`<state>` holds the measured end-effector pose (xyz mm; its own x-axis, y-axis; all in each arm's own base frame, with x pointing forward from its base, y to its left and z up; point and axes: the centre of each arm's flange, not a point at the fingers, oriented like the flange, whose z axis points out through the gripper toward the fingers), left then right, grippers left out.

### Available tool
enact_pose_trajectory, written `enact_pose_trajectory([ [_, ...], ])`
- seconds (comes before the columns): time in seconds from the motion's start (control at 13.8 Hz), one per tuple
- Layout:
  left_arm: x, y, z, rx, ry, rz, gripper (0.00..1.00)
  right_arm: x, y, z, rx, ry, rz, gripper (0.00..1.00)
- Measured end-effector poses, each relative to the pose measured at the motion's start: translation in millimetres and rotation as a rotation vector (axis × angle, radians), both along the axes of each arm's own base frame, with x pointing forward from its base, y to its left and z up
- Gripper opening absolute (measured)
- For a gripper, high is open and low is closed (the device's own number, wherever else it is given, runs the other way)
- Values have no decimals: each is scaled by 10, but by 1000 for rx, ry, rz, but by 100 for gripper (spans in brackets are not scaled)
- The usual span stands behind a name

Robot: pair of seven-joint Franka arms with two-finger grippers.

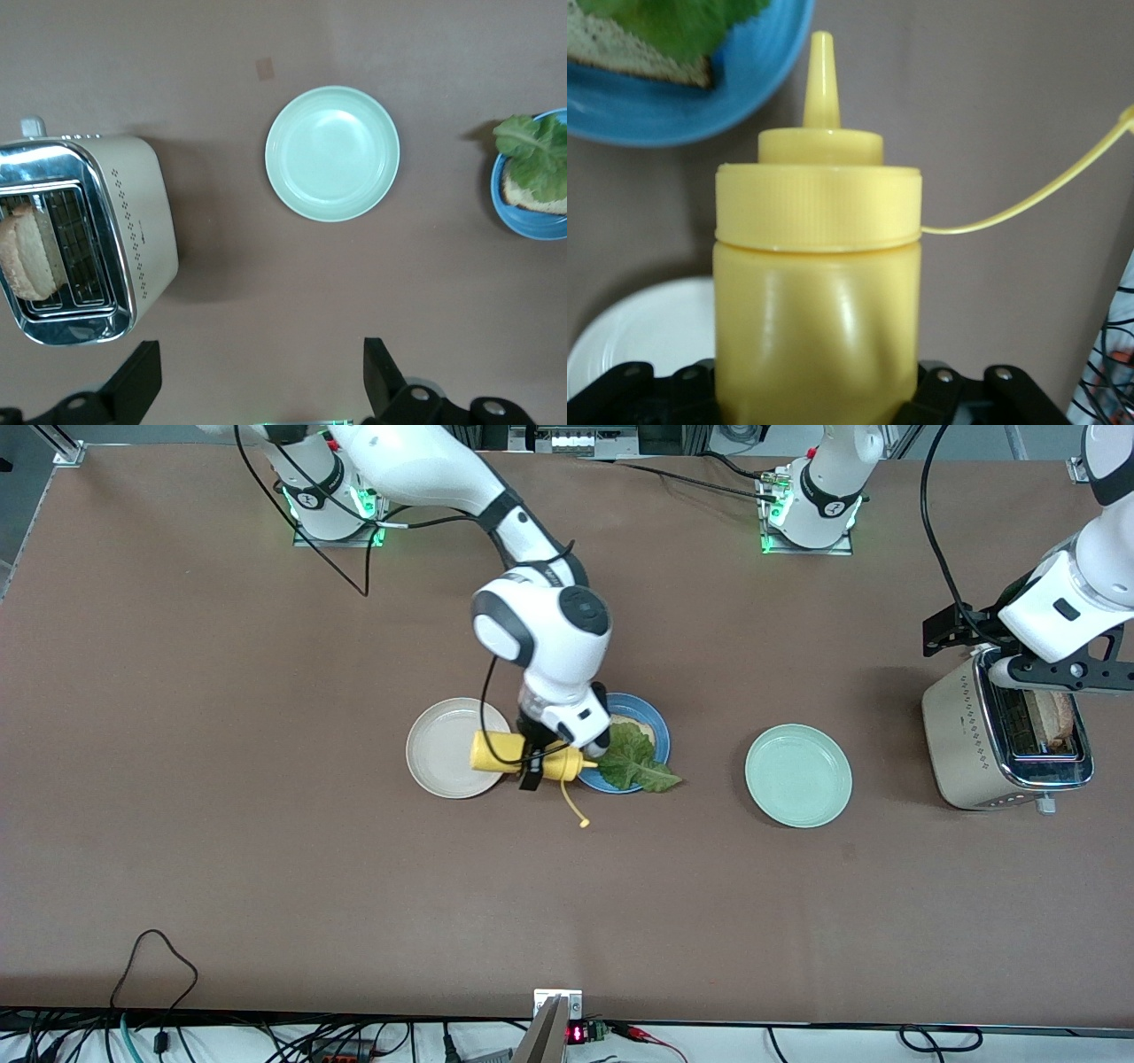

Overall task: Make sandwich in blue plate with both arms
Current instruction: 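Return the bottle with the right gripper while the left gripper grasps toast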

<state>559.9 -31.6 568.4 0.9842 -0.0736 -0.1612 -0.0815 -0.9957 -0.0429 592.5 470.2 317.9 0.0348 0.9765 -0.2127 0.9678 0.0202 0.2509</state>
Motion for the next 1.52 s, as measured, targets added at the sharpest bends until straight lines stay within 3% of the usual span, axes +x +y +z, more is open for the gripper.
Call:
enact_pose_trajectory([
  [0.15,50,32,-196,70,52,-17,100,499,-796,530,138,77,-17,44],
  [0.22,76,54,-272,76,67,-16,100,619,-1073,668,192,102,-28,44],
  [0.44,199,234,-514,101,107,4,100,889,-1942,815,417,204,-20,42],
  [0.73,403,1009,-800,126,129,96,100,1094,-3248,628,732,320,20,40],
  [1.02,529,1759,-1095,172,80,53,100,945,-4203,93,1068,350,63,40],
  [1.45,323,2424,-1606,146,31,-19,97,542,-4727,-1053,1483,318,146,40],
  [1.52,249,2496,-1696,142,33,-12,90,488,-4770,-1235,1544,308,162,40],
])
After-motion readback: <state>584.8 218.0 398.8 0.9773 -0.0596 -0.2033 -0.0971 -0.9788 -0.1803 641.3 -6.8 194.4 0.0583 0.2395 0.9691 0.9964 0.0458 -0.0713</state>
